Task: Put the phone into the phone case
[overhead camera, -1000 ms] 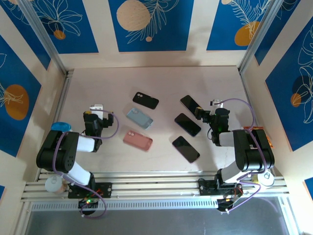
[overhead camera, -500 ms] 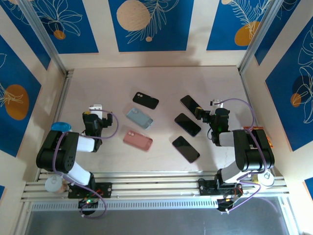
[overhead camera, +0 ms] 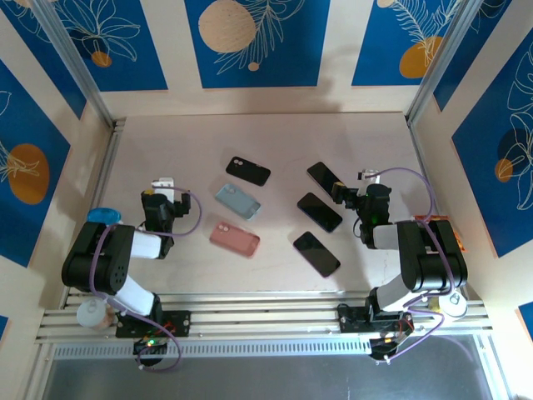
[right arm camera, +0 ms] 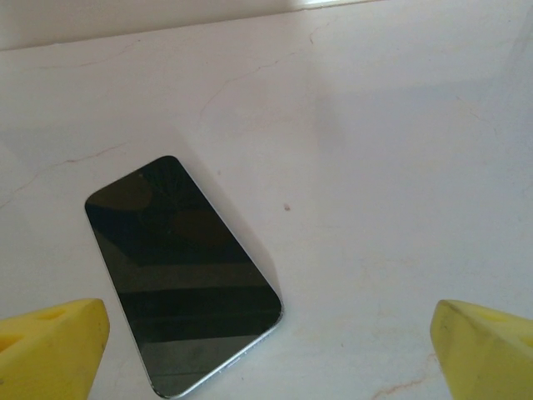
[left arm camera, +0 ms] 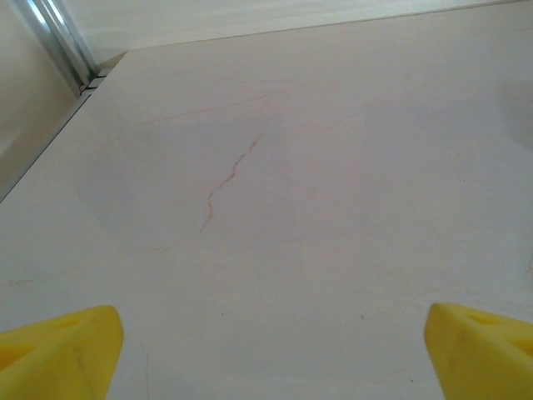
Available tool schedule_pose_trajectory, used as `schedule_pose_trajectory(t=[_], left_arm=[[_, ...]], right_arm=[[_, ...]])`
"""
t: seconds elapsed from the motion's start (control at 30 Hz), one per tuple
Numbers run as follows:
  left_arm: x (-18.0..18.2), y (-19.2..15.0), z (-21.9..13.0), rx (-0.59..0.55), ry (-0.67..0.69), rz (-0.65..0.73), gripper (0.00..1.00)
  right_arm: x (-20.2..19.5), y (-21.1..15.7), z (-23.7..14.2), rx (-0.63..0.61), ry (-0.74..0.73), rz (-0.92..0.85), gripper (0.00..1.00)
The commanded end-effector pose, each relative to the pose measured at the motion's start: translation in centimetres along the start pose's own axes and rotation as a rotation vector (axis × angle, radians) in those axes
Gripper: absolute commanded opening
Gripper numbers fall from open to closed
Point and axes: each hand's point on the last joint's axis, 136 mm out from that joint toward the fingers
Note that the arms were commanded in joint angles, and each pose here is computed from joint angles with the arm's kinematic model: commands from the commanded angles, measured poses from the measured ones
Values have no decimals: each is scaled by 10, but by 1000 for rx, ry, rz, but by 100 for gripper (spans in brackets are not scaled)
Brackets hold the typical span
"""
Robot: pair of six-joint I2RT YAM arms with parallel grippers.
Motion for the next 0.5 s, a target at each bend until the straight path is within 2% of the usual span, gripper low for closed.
schedule_pose_trajectory(t=[0.0, 0.07, 0.17, 0.23, 0.27, 0.37, 0.47], left_arm=[[1, 14, -6, -60, 17, 1, 88], [-1, 16, -8, -72, 14, 9, 88], [-4, 18, -6, -57, 6, 23, 85], [8, 34, -10, -45, 86, 7, 85], [8, 38, -12, -5, 86, 13, 85], [-3, 66, -12, 21, 63, 80, 81], [-10, 85, -21, 44, 40, 0, 80]], right_arm=[[3, 26, -7, 10, -27, -43, 99], [8, 40, -13, 68, -23, -30, 99], [18, 58, -28, 79, 0, -31, 99], [21, 61, -36, 90, -6, -19, 99], [24, 61, -39, 100, 5, -1, 99], [39, 53, -46, 152, 55, 19, 99], [49, 37, -48, 258, 51, 17, 99]])
Point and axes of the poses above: each hand's point on the last joint's axis, 136 mm out from that joint toward the fingers, its own z axis out along the fingers, its own x axis along the line the jaws close on, y = z × x, and after that the axes turned 6 degrees about -z, right-handed
